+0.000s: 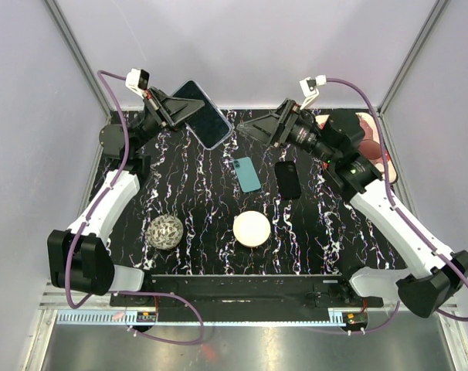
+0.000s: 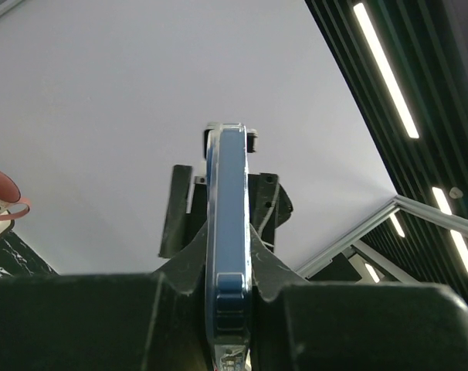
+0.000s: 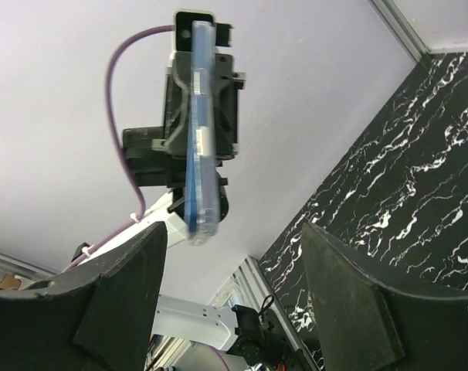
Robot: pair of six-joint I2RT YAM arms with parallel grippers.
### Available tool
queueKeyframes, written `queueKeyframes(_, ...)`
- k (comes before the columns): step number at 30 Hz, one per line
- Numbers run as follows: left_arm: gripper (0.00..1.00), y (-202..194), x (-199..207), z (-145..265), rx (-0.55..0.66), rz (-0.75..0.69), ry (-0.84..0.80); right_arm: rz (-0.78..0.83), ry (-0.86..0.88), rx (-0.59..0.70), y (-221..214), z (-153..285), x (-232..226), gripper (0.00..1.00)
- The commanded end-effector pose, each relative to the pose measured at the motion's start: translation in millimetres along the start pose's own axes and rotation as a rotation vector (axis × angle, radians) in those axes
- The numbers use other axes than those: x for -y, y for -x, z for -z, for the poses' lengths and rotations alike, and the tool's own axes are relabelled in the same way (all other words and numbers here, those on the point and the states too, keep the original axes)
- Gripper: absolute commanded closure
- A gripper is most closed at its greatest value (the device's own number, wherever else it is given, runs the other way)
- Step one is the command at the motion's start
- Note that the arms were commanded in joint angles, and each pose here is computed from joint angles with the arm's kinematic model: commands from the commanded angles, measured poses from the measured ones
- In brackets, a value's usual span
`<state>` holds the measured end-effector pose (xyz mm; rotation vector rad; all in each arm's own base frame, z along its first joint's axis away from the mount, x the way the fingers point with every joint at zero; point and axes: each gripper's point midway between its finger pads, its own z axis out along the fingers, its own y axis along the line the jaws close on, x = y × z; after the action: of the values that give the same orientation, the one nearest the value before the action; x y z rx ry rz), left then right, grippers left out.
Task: Take the phone out of the phone case
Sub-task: Remove the phone case from the phone.
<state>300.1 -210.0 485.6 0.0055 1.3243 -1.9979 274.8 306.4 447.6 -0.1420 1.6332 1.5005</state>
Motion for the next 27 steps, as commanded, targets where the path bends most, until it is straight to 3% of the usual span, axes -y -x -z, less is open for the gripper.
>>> queueKeyframes(1,1.00,0.7,34.6,-3.8,0.024,-0.078,-0.064,0.081,0.080,0.062,20.9,10.8,-39.0,0.24)
queueKeyframes(27,1.00,-6.1,57.9,-7.4,0.028,-0.088,-0.100,-0.015,-0.120,-0.040,-20.7,-13.5,41.8,0.27)
